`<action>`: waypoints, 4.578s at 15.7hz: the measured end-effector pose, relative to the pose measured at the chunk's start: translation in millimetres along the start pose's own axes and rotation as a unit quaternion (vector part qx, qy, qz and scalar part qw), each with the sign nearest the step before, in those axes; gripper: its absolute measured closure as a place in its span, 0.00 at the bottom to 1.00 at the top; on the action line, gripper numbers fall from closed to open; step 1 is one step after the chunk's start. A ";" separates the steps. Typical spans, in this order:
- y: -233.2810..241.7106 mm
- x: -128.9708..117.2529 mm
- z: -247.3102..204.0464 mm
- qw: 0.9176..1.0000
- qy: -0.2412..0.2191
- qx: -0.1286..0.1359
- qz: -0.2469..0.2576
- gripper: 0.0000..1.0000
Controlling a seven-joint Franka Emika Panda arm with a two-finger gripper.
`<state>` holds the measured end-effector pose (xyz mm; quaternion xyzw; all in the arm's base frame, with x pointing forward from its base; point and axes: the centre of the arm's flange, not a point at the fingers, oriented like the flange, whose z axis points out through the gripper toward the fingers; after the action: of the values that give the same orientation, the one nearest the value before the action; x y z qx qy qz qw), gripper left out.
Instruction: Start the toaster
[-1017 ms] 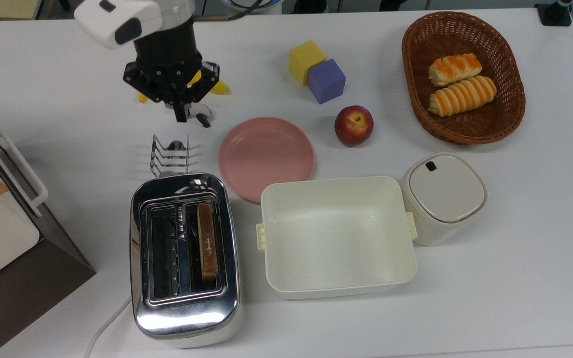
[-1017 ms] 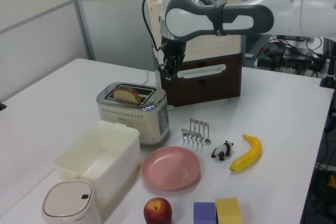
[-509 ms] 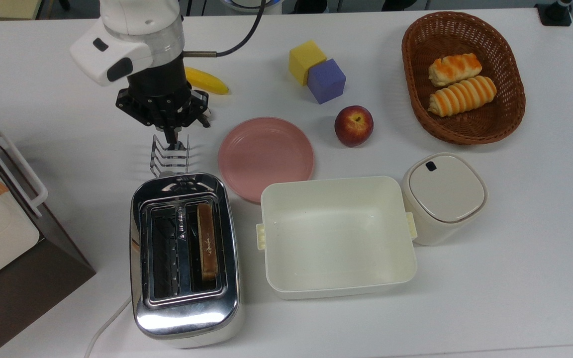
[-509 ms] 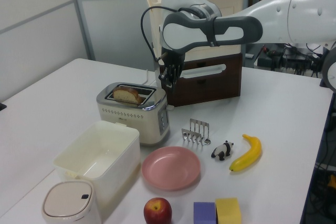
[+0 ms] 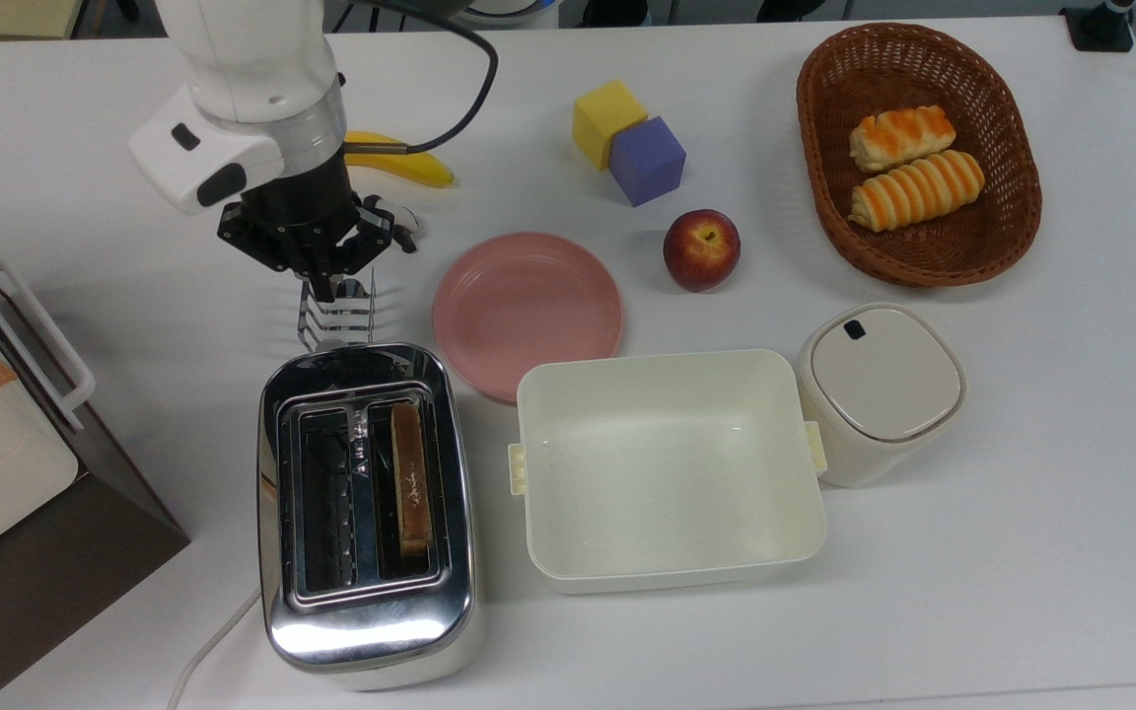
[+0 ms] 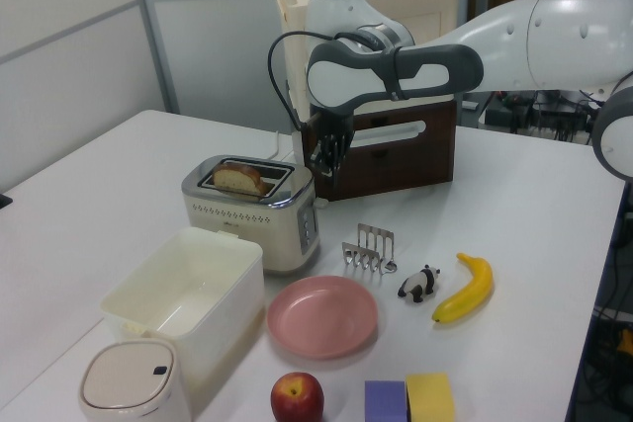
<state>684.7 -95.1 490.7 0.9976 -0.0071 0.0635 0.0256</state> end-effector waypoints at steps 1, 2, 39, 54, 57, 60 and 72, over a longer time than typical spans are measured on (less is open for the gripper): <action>2.2 0.1 2.3 1.000 -0.001 0.000 0.001 0.99; 3.6 0.8 3.9 1.000 0.001 -0.001 0.002 0.99; -3.7 10.6 77.8 0.999 0.007 -0.020 -0.045 0.99; -4.4 8.2 111.3 0.997 0.000 -0.021 -0.073 0.99; -4.4 8.2 111.3 0.997 0.000 -0.021 -0.074 0.99; -4.3 8.2 111.4 0.997 0.000 -0.021 -0.074 0.99; 7.2 2.5 80.3 0.998 -0.011 -0.021 -0.065 0.99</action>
<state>697.2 -106.5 411.9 0.9959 0.0562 0.0506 0.0500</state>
